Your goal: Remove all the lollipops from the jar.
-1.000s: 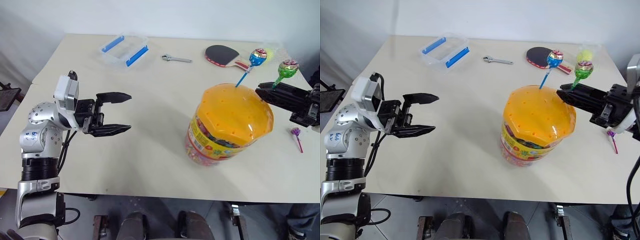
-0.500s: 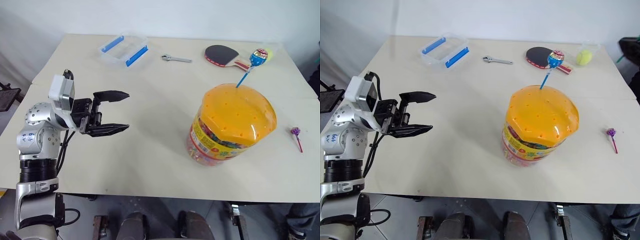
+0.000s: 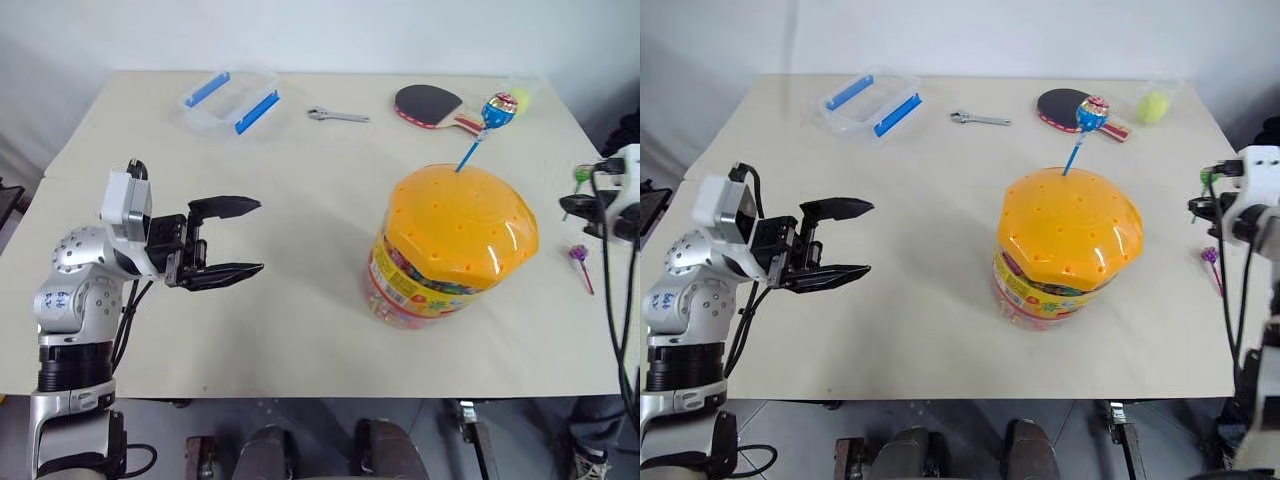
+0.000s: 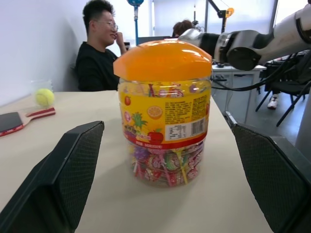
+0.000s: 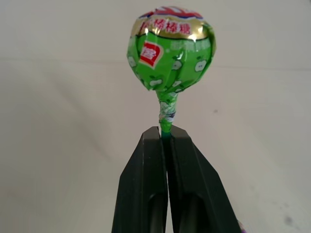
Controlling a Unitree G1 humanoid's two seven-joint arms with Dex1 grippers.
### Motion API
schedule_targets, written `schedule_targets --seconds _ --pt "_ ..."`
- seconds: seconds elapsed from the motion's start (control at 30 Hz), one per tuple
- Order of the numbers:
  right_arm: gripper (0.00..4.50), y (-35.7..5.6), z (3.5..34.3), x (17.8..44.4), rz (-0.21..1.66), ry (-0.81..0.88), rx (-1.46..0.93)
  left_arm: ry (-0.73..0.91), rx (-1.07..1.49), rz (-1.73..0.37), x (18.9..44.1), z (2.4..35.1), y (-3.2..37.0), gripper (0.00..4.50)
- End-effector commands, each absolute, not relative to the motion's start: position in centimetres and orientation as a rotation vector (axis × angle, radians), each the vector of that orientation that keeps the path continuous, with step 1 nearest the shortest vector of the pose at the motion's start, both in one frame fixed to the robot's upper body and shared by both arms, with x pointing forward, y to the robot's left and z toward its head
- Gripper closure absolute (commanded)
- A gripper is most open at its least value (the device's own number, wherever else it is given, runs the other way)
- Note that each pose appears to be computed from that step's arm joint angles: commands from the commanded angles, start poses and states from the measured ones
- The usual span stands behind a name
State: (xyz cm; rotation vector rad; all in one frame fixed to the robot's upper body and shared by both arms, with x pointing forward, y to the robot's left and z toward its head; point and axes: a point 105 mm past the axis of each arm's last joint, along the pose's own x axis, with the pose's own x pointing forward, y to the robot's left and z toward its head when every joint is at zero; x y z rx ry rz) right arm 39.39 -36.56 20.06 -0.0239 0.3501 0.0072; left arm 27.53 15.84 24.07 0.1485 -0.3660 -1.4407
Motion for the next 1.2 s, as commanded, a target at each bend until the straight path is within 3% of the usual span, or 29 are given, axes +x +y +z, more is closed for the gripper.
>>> schedule_targets --seconds 0.03,0.13,0.23,0.47,0.6,0.77,1.0,1.2 --pt "4.47 -37.1 18.5 39.6 -0.019 0.39 -0.04 -0.426 0.186 -1.443 26.5 25.3 15.9 0.0" --pt "4.47 -37.4 17.9 39.6 -0.043 0.401 -0.024 -0.42 0.201 -1.446 26.5 25.4 16.1 0.0" --pt "3.76 -37.5 17.6 39.1 -0.029 0.411 -0.015 -0.427 0.211 -1.449 26.5 25.8 16.3 0.0" --pt "1.36 -37.0 18.8 37.1 0.059 0.376 -0.029 -0.453 0.169 -1.45 26.9 26.9 16.5 0.0" --pt "0.03 -35.4 21.2 34.6 0.189 0.311 -0.078 -0.462 0.128 -1.47 26.9 27.4 16.6 0.0" --pt "0.03 -32.3 26.9 31.0 0.387 0.102 -0.154 -0.459 0.044 -1.493 27.2 28.2 16.7 0.0" --pt "0.03 -28.1 30.7 28.0 0.617 -0.016 -0.199 -0.387 0.018 -1.526 27.3 28.0 16.8 0.0" --pt "0.03 -22.8 33.6 28.4 0.846 -0.108 -0.219 -0.43 0.027 -1.559 27.2 29.2 16.8 0.0"
